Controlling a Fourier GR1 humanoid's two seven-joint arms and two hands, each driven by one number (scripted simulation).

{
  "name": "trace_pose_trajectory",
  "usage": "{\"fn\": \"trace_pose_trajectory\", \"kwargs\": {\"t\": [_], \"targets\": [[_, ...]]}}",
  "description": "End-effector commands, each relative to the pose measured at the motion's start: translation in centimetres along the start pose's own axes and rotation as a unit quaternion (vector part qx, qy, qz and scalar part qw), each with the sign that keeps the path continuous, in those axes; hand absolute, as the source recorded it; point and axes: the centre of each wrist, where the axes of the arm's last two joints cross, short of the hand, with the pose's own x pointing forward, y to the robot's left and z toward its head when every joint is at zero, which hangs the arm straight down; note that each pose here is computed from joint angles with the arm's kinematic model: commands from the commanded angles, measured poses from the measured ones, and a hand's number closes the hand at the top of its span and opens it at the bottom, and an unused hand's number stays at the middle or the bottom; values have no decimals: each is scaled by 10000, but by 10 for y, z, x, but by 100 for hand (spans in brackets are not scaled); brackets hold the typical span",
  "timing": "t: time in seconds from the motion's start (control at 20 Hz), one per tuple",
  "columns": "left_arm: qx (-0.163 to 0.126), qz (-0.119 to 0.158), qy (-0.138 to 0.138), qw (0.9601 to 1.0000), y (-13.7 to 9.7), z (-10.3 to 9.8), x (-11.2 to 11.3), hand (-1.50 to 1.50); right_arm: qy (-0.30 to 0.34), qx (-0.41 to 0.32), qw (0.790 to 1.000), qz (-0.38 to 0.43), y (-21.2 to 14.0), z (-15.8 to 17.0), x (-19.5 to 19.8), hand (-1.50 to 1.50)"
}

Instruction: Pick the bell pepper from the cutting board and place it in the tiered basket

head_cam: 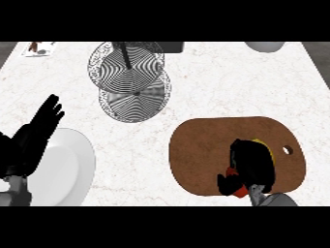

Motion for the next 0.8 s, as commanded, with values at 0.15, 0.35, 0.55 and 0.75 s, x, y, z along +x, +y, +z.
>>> {"fn": "trace_pose_trajectory", "kwargs": {"t": [0.15, 0.35, 0.55, 0.75], "targets": [[-38, 4, 63, 10000, -9, -2, -12, 0, 1129, -1304, 9834, -562, -9, 46, 0, 150], [-63, 57, 5, 10000, -3, 6, -11, 0, 803, -2499, 9528, -1523, -47, 60, 11, 150], [-185, -32, -46, 9998, -1, 0, -9, 0, -4, -3321, 9124, -2394, -72, 95, 32, 150], [-163, 42, 13, 9999, -18, -1, -4, 0, -247, -3531, 8973, -2636, -99, 121, 48, 150]]}}
